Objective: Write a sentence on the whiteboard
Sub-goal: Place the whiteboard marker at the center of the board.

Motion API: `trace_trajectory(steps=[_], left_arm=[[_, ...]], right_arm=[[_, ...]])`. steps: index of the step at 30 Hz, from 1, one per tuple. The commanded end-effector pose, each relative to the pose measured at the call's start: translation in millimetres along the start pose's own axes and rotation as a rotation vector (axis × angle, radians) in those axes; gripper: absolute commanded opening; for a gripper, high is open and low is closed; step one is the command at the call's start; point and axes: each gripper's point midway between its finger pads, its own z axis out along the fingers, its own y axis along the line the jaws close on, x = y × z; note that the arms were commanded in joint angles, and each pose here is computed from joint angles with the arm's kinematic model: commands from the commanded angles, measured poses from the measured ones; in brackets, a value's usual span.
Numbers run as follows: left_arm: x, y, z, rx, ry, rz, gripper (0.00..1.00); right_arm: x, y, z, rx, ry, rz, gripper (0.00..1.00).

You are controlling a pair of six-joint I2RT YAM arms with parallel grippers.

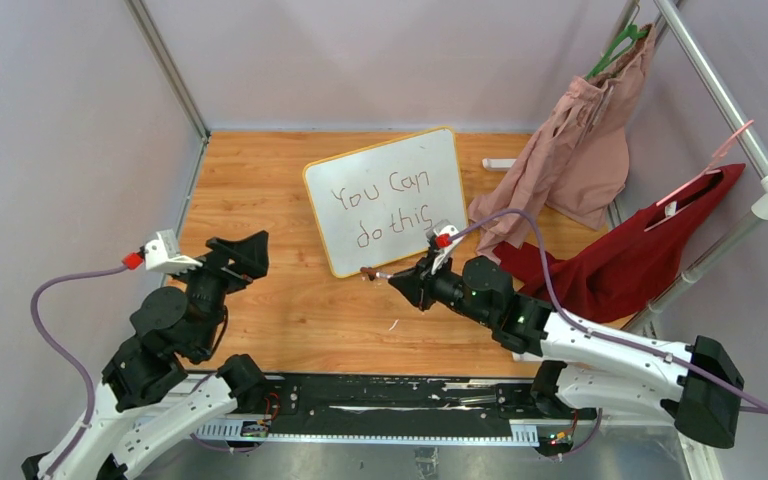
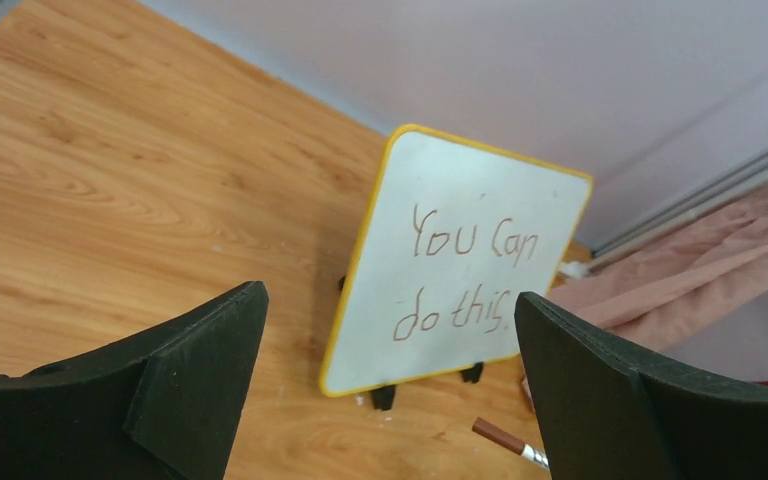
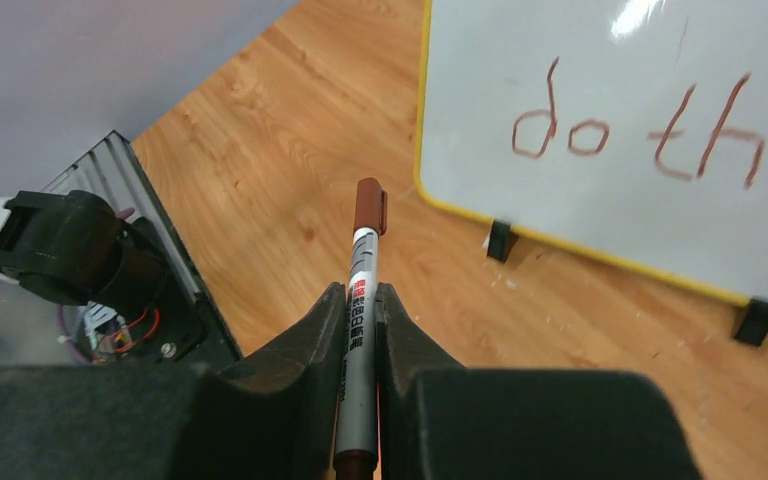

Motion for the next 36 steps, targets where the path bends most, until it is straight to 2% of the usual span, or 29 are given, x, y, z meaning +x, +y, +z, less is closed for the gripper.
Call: trace_trajectory(steps=[1, 5, 7, 14, 23, 27, 31, 36], left_arm=[[23, 16, 7, -0.066, 0.043, 0.118, 1.00], [41, 17, 11, -0.065, 0.090, 0.139, 1.00], [48, 17, 11, -0.058, 0.107, 0.137, 1.00], [76, 22, 12, -0.048, 0.172, 0.139, 1.00], [83, 28, 11, -0.058, 0.190, 0.151, 1.00], [87, 31, 10, -0.065, 0.199, 0.159, 1.00], [91, 34, 10, -0.070, 0.207, 0.166, 1.00], [93, 37, 9, -0.076, 0.217, 0.170, 1.00]], right_arm=[[30, 8, 1, -0.078, 0.097, 0.299, 0.00], [52, 6, 9, -0.091, 0.141, 0.443, 0.00], [64, 6, 11, -0.100, 0.170, 0.464, 0.00], [114, -12, 19, -0.021, 0.253, 0.465, 0.00], [157, -42, 19, 0.124, 0.337, 0.423, 0.03], [169, -50, 14, 0.169, 0.358, 0.421, 0.12], [177, -57, 8, 0.209, 0.384, 0.412, 0.31], [181, -69, -4, 0.280, 0.395, 0.397, 0.44]])
